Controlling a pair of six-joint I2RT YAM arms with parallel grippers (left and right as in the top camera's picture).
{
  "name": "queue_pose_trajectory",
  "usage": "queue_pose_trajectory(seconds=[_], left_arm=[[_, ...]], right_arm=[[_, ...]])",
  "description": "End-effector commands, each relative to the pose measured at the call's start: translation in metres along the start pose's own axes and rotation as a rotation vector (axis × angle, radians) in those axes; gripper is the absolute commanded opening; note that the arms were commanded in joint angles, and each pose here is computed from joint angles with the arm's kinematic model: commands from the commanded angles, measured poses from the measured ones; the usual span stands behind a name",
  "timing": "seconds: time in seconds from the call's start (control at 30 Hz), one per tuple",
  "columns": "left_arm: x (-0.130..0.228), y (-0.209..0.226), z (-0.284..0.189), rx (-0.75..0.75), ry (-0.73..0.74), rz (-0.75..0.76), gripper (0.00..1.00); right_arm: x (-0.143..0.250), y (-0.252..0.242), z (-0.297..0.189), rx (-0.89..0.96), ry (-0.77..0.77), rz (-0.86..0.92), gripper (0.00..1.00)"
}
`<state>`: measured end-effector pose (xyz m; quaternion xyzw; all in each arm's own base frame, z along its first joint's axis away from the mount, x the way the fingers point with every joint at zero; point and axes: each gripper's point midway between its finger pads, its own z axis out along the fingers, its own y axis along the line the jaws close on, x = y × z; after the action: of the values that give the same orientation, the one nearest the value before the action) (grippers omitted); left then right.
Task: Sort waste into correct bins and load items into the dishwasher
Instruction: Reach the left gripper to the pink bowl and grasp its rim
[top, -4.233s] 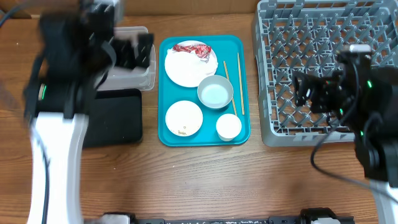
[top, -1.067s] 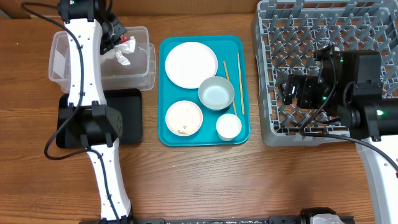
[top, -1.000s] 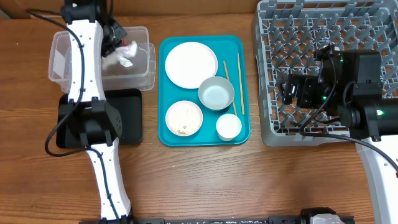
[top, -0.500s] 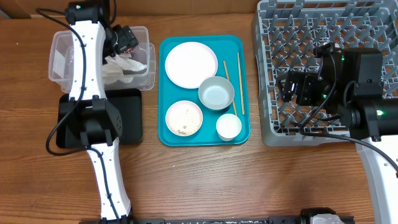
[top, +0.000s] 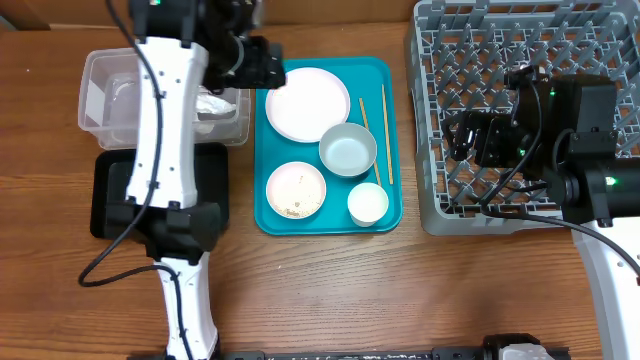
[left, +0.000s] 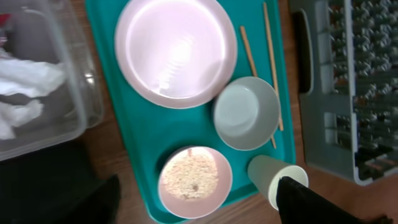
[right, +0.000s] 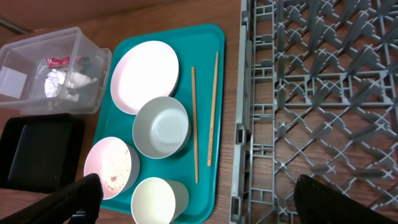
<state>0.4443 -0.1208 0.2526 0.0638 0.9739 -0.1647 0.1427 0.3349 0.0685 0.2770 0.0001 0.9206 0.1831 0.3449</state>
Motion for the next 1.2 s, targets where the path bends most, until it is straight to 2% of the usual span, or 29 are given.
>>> queue_pose_trajectory(seconds=[0.0, 0.07, 0.1, 0.23, 0.53, 0.67, 0.8, 0.9, 1.0, 1.17], left_arm=[[0.013, -0.022, -0.007, 0.027, 0.017, 0.018, 0.80], [0.033, -0.041, -0.011, 0.030, 0.054, 0.050, 0.80], [0.055, -0.054, -0.011, 0.028, 0.102, 0.059, 0.80], [0.085, -0.062, 0.005, -0.057, 0.191, 0.054, 0.78], [0.124, -0.075, 0.087, -0.236, 0.303, 0.201, 0.49], [0.136, -0.066, 0.109, -0.264, 0.328, 0.175, 0.45], [0.139, -0.061, 0.129, -0.263, 0.319, 0.168, 0.46], [0.145, -0.056, 0.143, -0.277, 0.315, 0.098, 0.45], [0.152, -0.050, 0.158, -0.288, 0.310, 0.044, 0.39], [0.161, -0.040, 0.177, -0.303, 0.306, 0.032, 0.35]], right_arm=[[-0.007, 0.006, -0.007, -0.015, -0.021, -0.006, 1.00], [-0.006, 0.006, -0.007, -0.014, -0.014, -0.003, 1.00], [-0.006, 0.006, -0.007, -0.014, -0.014, -0.003, 1.00], [-0.006, 0.004, -0.007, -0.005, -0.017, -0.004, 1.00], [-0.003, 0.003, -0.005, -0.001, -0.002, 0.001, 1.00], [0.002, 0.002, -0.005, 0.003, 0.021, 0.008, 1.00], [0.006, 0.002, -0.005, 0.005, 0.035, 0.013, 1.00], [0.009, 0.001, -0.006, 0.008, 0.048, 0.018, 1.00], [0.011, 0.001, -0.006, 0.009, 0.054, 0.019, 1.00], [0.010, 0.002, -0.006, 0.003, 0.051, 0.019, 1.00]])
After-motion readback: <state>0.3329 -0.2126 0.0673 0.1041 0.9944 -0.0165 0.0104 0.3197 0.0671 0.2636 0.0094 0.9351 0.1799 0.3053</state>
